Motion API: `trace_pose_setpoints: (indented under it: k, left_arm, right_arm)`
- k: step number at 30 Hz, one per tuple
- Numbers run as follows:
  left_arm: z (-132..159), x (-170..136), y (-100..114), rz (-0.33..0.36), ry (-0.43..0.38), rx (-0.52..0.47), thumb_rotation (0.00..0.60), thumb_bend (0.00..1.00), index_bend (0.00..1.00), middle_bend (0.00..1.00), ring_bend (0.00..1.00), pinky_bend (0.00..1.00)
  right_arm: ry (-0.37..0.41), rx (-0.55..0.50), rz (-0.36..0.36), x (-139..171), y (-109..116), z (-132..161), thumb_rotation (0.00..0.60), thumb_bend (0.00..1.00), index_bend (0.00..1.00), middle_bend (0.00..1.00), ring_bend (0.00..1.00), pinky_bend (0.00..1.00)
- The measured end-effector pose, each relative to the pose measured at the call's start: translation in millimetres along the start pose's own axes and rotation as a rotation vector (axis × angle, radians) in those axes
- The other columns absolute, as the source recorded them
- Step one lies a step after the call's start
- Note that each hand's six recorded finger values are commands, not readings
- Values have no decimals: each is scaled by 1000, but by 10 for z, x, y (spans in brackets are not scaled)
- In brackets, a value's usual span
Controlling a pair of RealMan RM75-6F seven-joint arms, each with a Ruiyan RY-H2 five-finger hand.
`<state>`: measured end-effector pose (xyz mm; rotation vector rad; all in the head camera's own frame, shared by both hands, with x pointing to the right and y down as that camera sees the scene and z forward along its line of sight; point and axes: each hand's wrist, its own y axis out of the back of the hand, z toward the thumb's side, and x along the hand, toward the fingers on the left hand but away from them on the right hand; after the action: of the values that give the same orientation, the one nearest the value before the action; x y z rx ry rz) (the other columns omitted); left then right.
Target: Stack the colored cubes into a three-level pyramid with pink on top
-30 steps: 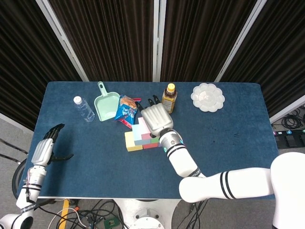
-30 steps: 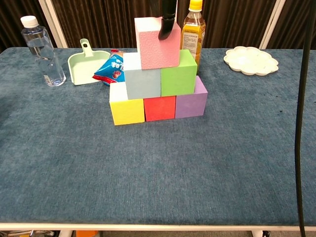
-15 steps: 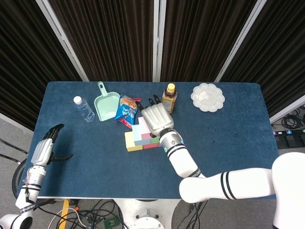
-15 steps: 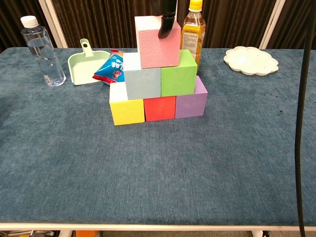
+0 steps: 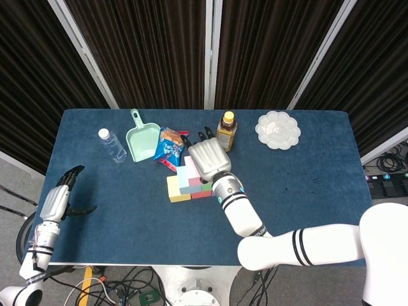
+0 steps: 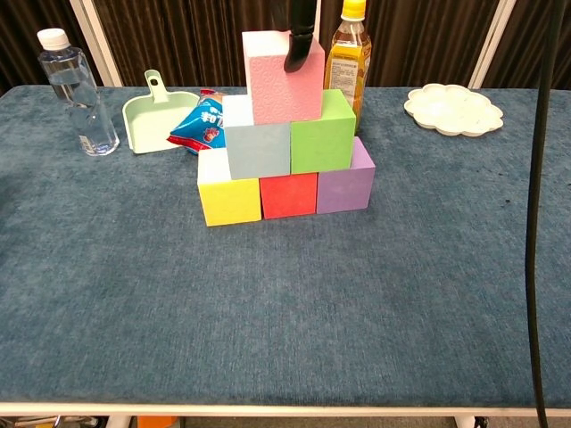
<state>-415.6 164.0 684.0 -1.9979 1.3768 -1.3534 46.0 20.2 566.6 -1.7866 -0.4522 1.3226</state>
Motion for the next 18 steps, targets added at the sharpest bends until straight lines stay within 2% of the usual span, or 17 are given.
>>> trace_pose_setpoints:
  k: [5, 12, 18]
  left_arm:
    - [3, 2, 0, 0, -1, -1, 600, 57, 63, 23, 0, 92]
    - [-1, 3, -5, -3, 2, -2, 600, 57, 62, 24, 0, 91]
    - [1, 3, 0, -2, 2, -3, 600, 57, 63, 24, 0, 91]
  right_arm:
    - [0, 1, 14, 9, -25, -15, 600, 157, 0, 567, 119, 0]
    - [15, -3, 32, 20, -30, -21, 600, 68, 0, 286, 25, 0]
    - [21, -12, 37, 20, -33, -21, 600, 25, 0, 187, 0, 0]
